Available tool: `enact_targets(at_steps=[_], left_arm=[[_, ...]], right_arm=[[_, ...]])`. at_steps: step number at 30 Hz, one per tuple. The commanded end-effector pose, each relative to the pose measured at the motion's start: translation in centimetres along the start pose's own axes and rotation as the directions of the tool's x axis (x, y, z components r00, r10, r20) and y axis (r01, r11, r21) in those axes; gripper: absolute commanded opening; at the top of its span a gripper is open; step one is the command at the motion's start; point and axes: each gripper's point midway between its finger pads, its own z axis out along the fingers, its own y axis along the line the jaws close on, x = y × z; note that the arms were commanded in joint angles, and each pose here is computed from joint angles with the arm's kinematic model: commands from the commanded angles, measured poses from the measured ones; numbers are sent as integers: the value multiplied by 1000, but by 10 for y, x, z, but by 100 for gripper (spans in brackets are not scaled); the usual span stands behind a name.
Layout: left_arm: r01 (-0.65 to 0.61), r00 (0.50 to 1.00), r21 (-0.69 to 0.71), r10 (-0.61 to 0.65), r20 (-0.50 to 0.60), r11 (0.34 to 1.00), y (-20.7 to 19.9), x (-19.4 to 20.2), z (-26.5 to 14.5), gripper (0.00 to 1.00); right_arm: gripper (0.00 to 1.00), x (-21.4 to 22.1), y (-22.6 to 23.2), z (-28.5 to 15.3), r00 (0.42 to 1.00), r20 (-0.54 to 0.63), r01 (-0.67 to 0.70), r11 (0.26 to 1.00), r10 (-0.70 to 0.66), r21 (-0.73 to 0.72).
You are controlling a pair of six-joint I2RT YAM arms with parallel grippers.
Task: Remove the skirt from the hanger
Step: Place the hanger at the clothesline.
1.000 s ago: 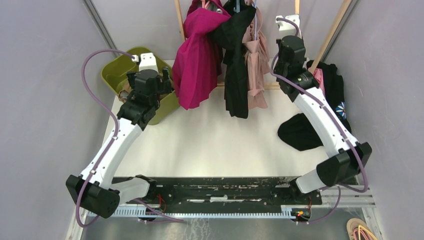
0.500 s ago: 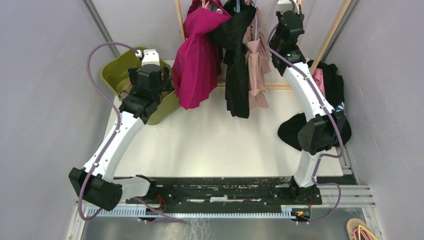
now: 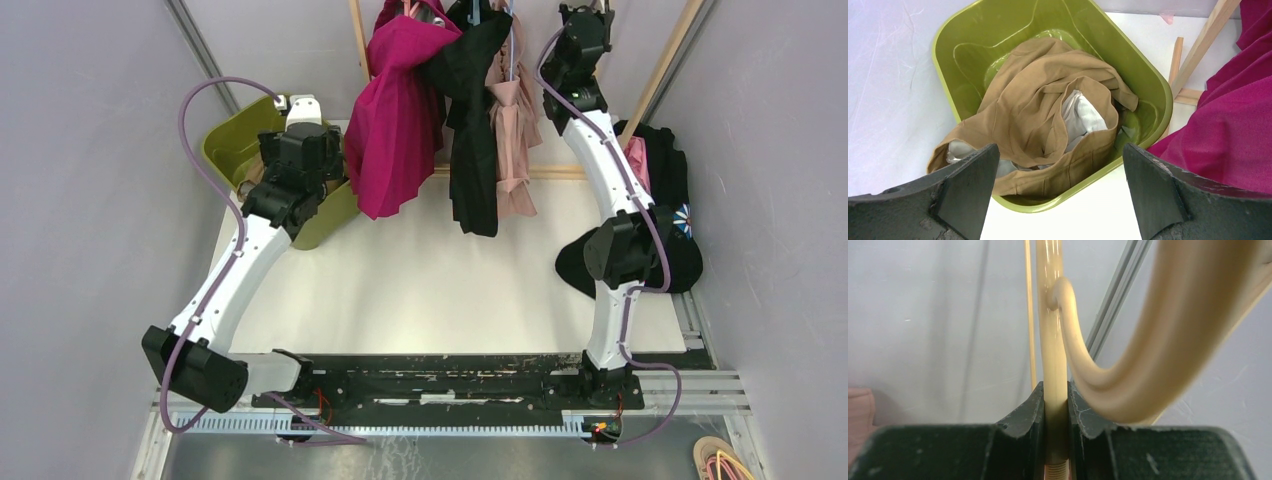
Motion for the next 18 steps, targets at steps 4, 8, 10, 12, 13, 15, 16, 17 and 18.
enact_targets(at_steps=[4, 8, 10, 12, 13, 15, 16, 17, 18], left_arm=[[-6, 999, -27, 7, 51, 1000, 6, -25, -4, 100], [-9, 999, -39, 11, 53, 999, 9, -26, -5, 99], [-9, 999, -44, 12, 53, 999, 10, -26, -5, 99], [-6, 998, -46, 8, 55, 999, 11, -26, -6, 99], [-5, 998, -47, 8, 54, 999, 12, -26, -7, 99], [-2, 999, -50, 4, 54, 999, 13, -25, -8, 99], [-1, 999, -53, 4, 53, 999, 15, -25, -9, 99], [1, 999, -55, 2, 53, 998, 16, -24, -11, 99], [2, 999, -58, 1, 53, 998, 18, -24, -12, 99]], right_arm=[[1, -31, -1, 10, 992, 89, -93, 996, 92, 15], [1, -31, 4, 18, 990, 85, -115, 993, 114, 13], [1, -32, 7, 21, 989, 90, -118, 993, 117, 8], [1, -28, 11, 24, 989, 89, -116, 993, 115, 11], [1, -25, 12, 26, 990, 87, -116, 993, 114, 19], [1, -13, 12, 30, 990, 73, -126, 991, 123, 44], [1, -7, 10, 33, 989, 63, -135, 989, 131, 62], [1, -2, 7, 35, 989, 53, -144, 986, 140, 83], [1, 2, 6, 37, 988, 48, -151, 984, 147, 95]])
